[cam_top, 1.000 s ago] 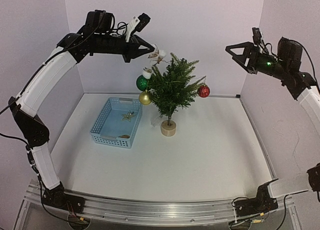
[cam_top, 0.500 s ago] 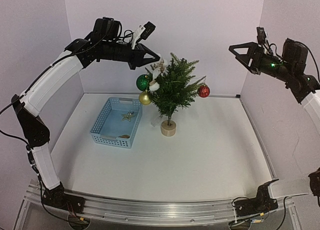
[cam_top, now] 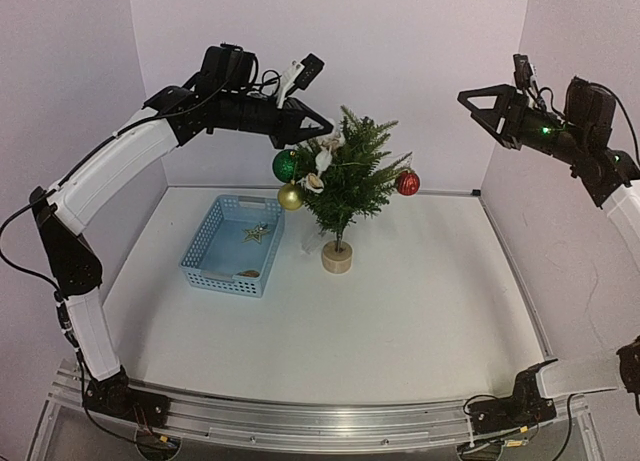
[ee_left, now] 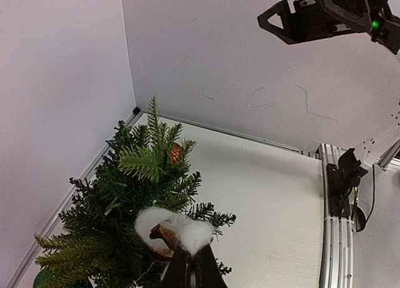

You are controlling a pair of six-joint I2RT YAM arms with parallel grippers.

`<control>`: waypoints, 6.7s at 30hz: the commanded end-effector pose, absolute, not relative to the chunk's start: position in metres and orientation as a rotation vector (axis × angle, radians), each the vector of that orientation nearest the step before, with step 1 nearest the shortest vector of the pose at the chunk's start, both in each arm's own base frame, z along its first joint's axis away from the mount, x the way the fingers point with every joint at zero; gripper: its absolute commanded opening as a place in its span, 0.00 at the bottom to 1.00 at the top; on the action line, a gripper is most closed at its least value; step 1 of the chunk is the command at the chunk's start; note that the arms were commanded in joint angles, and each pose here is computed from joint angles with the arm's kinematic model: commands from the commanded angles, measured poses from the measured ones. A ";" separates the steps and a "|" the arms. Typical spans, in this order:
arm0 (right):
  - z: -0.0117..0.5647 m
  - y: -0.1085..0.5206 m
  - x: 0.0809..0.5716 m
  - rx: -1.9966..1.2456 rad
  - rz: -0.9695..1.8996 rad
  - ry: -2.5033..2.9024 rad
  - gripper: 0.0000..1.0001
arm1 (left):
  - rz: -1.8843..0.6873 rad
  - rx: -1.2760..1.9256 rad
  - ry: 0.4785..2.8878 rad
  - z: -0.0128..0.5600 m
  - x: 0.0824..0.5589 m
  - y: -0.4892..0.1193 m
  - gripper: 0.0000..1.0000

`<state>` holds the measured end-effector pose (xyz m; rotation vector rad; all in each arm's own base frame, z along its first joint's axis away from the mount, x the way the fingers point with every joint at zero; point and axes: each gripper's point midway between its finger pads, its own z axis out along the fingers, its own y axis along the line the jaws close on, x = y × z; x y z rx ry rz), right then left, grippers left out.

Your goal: Decorate the small christmas tree

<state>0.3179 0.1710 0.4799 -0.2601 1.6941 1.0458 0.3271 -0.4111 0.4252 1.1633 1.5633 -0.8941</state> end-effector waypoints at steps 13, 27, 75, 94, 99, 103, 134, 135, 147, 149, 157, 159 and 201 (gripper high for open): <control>0.485 0.173 0.317 -0.270 1.050 1.663 0.95 | -0.836 1.146 1.589 0.396 0.358 -0.432 0.00; 0.479 0.175 0.321 -0.265 1.066 1.678 0.95 | -0.723 1.152 1.631 0.366 0.377 -0.432 0.10; 0.474 0.197 0.327 -0.262 1.114 1.704 0.94 | -0.661 0.997 1.567 0.467 0.375 -0.312 0.91; 0.416 0.224 0.348 -0.241 1.126 1.856 0.92 | -0.587 1.078 2.458 0.150 0.376 -0.199 0.98; 0.405 0.225 0.351 -0.240 1.120 1.879 0.92 | -0.524 1.165 2.535 0.104 0.372 -0.214 0.92; 0.401 0.226 0.351 -0.241 1.119 1.888 0.92 | -0.629 1.308 2.501 0.090 0.358 -0.234 0.78; 0.402 0.222 0.343 -0.261 1.099 1.872 0.92 | -0.445 1.353 2.524 0.077 0.400 -0.240 0.50; 0.403 0.222 0.343 -0.261 1.100 1.871 0.92 | -0.451 1.336 2.520 0.081 0.403 -0.240 0.50; 0.447 0.234 0.331 -0.340 1.054 1.767 0.91 | -0.701 0.915 2.268 0.254 0.447 -0.238 0.47; 0.458 0.242 0.328 -0.381 1.047 1.740 0.91 | -0.751 0.902 2.206 0.282 0.435 -0.241 0.47; 0.488 0.341 0.290 -0.757 1.024 1.586 0.91 | -0.987 0.940 1.897 0.390 0.363 -0.250 0.47; 0.490 0.365 0.277 -0.847 0.976 1.532 0.91 | -1.052 0.951 1.817 0.411 0.339 -0.250 0.48; 0.435 0.528 0.282 -1.207 0.410 1.092 0.58 | -1.618 0.932 1.728 0.438 0.250 -0.264 0.44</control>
